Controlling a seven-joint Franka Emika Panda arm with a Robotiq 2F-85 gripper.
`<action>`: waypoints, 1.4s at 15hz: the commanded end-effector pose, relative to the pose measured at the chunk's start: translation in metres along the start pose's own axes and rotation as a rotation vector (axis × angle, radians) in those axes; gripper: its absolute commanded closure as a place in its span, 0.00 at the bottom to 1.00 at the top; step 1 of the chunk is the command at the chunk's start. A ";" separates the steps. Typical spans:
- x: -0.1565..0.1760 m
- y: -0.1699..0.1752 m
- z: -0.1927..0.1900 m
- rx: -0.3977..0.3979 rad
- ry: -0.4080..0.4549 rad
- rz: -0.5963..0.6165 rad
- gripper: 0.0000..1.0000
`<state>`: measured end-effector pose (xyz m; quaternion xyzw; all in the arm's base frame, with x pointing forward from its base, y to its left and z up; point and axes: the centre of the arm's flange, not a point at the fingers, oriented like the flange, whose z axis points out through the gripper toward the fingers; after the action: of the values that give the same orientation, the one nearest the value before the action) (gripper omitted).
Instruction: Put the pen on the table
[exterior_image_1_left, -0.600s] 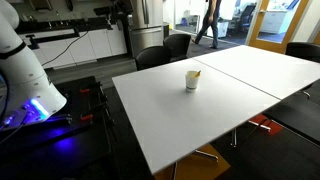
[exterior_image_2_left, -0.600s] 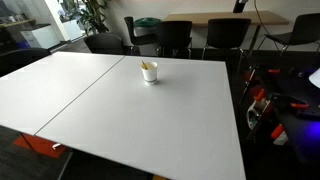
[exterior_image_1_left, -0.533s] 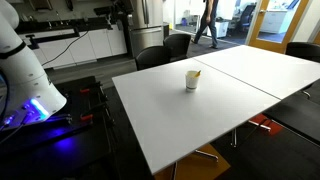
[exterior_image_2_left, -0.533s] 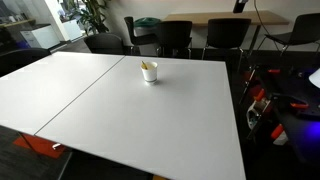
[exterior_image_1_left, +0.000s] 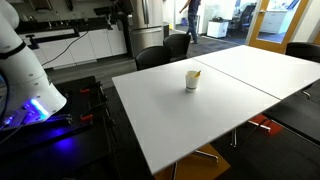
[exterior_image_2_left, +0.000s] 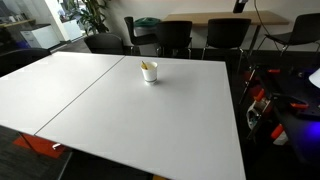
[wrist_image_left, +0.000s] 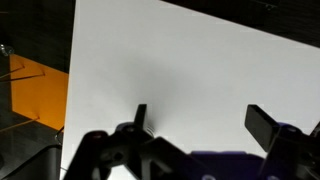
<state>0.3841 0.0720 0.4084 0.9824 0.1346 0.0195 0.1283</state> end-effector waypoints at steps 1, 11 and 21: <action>0.002 -0.001 0.001 0.000 0.008 0.017 0.00; 0.049 0.032 0.031 -0.127 0.260 0.346 0.00; 0.112 0.089 0.089 -0.140 0.449 0.398 0.00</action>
<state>0.4856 0.0017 0.3671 0.9547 -0.0383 0.2490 0.1582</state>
